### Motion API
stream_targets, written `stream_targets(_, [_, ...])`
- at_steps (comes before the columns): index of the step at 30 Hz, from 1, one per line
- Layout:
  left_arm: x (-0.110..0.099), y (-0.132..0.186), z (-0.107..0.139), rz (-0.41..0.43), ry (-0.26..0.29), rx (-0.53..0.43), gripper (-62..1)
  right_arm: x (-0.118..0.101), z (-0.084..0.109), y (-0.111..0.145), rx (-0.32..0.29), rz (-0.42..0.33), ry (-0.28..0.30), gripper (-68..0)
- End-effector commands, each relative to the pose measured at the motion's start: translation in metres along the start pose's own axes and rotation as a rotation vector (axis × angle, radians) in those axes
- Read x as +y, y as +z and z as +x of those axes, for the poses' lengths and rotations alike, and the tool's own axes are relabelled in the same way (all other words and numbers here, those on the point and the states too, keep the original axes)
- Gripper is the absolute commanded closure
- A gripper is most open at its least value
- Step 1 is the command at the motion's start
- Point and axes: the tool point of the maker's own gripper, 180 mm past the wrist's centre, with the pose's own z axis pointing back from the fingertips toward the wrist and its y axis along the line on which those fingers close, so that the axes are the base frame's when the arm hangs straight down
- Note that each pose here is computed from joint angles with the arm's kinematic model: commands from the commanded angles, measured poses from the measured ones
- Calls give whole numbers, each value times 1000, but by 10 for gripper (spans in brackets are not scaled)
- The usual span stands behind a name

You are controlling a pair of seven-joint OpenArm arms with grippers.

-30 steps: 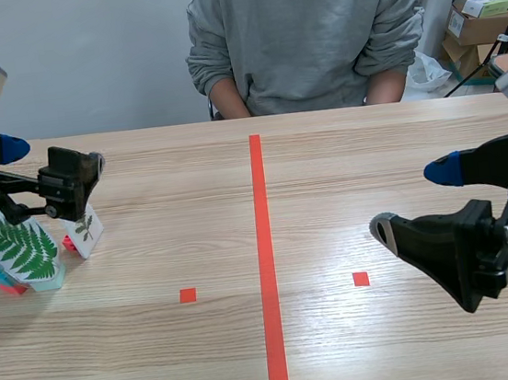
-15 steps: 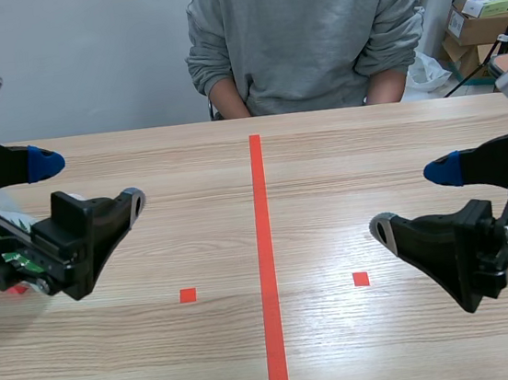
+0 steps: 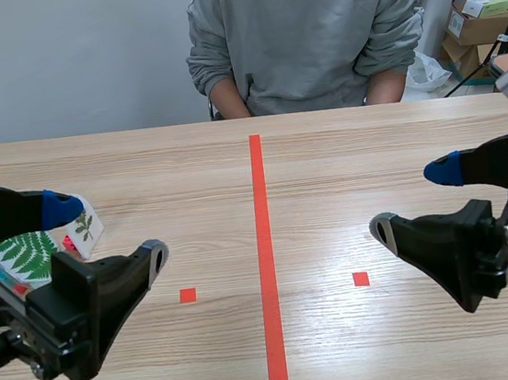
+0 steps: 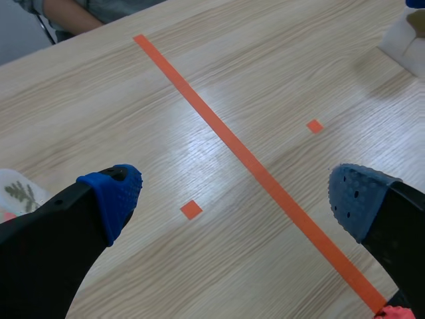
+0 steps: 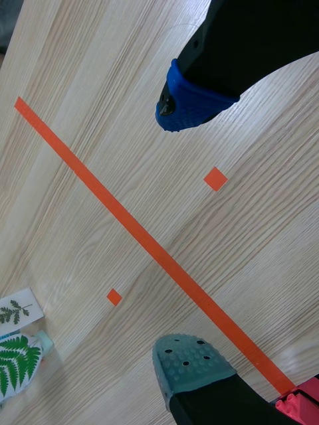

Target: Do the leaf sorting experiment

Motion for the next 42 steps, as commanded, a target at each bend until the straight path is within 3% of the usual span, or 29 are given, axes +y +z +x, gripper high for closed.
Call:
stream_targets(1, [-5,1,10,-15,8,-40,-602,-3,15,1,-44,2,25,-634])
stream_targets(42, [-5,1,14,-17,4,-64,-602,-3,15,1,-40,2,25,-634])
